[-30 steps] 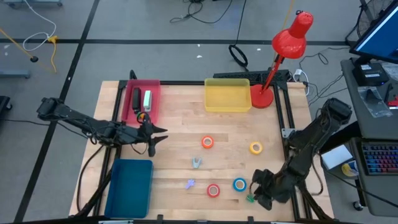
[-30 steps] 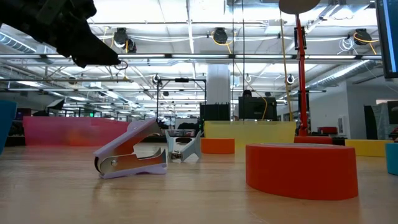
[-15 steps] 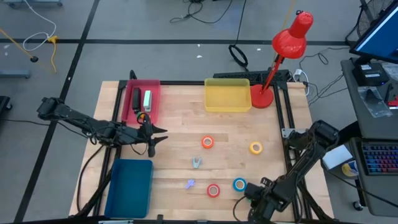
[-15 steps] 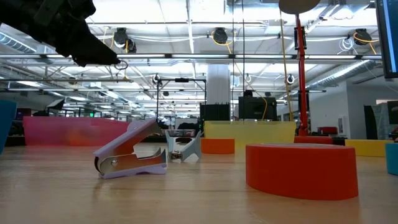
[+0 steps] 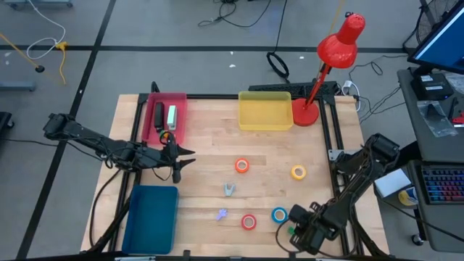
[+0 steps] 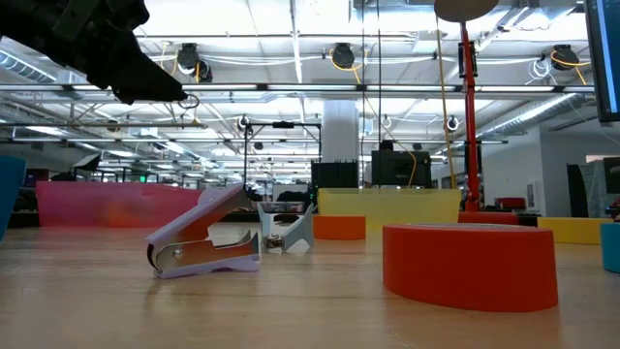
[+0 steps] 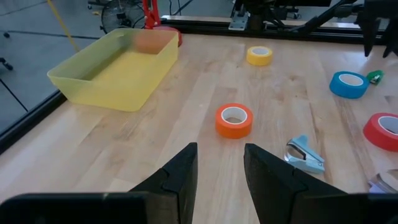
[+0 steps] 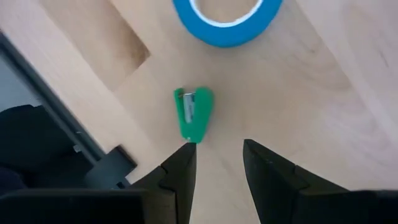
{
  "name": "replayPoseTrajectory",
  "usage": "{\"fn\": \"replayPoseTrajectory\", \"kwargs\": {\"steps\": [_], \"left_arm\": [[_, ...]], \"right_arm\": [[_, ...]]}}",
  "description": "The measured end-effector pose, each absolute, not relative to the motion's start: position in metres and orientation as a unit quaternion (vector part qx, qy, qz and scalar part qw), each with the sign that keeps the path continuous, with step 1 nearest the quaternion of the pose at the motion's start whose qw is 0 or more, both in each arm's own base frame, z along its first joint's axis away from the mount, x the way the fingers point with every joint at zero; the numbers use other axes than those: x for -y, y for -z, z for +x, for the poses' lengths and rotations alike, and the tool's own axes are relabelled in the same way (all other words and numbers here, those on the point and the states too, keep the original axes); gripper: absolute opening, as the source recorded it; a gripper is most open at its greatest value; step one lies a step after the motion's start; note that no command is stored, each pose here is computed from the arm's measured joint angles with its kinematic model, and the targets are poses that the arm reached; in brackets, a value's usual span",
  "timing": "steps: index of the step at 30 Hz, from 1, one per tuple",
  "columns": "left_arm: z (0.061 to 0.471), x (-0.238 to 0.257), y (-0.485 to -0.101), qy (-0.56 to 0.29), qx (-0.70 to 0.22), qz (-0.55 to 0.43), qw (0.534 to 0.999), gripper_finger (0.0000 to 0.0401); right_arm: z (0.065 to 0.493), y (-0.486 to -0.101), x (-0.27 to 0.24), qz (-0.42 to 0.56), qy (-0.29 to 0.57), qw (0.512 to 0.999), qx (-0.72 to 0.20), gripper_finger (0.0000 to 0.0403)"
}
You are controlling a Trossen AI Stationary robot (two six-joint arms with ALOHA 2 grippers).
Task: Pick and place Stapler, Stapler remover, tape
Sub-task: Put the green stapler into the pink bin
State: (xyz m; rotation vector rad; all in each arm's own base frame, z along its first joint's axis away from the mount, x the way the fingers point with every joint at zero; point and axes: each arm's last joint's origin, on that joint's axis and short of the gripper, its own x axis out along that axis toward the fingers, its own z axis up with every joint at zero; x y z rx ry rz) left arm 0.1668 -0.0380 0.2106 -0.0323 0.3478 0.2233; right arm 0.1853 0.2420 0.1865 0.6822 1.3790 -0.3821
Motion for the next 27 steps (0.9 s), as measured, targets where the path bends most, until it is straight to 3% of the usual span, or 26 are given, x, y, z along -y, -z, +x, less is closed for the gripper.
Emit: {"fn": "replayPoseTrajectory", "kwargs": {"steps": [15,27], "left_arm": [[0.1668,0.0380,-0.2106,-0.111,-0.172,-0.017,0.979,0.0131],[0.1668,0.0380,-0.2106,-0.111,-0.173,-0.017,0.979,0.0131]], "right_arm": [[0.1847,-0.1757,-0.2420,0.317,0.135,0.683,-0.644,0.0138],[0.1879,-0.1772,-0.2460,0.323,0.105,0.693,-0.636,0.0250]]}}
